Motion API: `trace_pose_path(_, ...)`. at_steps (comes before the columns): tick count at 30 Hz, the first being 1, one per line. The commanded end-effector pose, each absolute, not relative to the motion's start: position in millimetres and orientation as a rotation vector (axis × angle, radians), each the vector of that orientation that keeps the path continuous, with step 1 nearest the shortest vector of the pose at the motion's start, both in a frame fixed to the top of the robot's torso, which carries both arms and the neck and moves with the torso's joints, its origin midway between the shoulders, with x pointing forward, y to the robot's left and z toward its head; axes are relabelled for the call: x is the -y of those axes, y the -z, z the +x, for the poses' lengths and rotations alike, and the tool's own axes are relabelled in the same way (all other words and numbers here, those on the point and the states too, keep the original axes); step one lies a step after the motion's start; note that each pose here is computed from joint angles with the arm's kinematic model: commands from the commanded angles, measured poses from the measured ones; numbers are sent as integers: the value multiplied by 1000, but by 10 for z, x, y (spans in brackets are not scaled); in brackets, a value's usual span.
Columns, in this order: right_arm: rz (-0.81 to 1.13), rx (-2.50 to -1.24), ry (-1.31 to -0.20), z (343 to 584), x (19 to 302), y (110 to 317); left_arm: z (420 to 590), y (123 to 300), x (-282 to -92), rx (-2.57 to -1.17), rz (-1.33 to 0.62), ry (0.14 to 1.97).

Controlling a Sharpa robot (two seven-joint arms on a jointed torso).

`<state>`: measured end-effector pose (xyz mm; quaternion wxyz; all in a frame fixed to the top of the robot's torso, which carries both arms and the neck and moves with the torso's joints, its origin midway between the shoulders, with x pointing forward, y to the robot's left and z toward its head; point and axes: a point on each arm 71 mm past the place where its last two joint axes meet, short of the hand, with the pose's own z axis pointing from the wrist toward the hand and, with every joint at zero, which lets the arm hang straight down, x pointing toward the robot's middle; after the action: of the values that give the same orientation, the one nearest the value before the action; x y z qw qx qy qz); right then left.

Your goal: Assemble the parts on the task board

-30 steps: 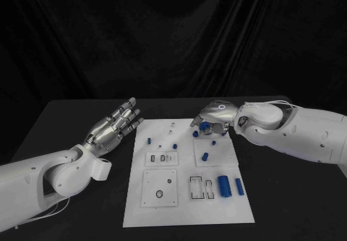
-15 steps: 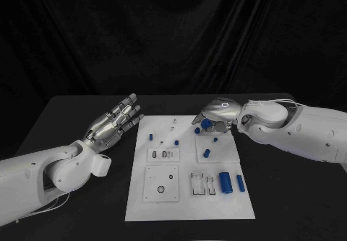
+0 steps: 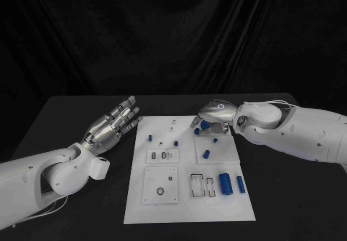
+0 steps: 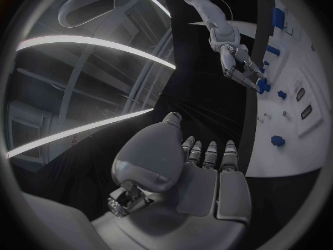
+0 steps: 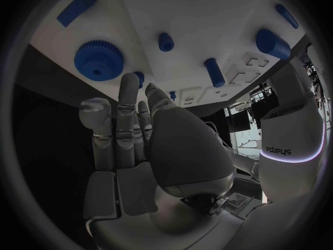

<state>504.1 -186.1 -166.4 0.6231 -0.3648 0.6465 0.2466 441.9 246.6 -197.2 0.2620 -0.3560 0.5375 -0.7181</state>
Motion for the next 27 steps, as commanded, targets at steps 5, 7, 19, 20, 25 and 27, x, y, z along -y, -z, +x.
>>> trace_pose_path(5,-840,-1494,-555,5084,1832,1742,4416,1944,-2449,-1445,-940,1976)
trace_pose_path(7,-840,-1496,-554,5094,1827,1758,4416,1944,-2450,-1445,-940,1976)
trace_pose_path(19,-839,-1508,-545,5125,1831,1796,4421,1950,-2455,-1453,-942,1974)
trace_pose_path(20,-839,-1510,-544,5127,1832,1798,4423,1951,-2454,-1454,-942,1974)
trace_pose_path(25,-838,-1522,-536,5142,1843,1810,4429,1955,-2447,-1458,-942,1976)
trace_pose_path(27,-838,-1524,-534,5147,1846,1815,4431,1957,-2444,-1460,-942,1977)
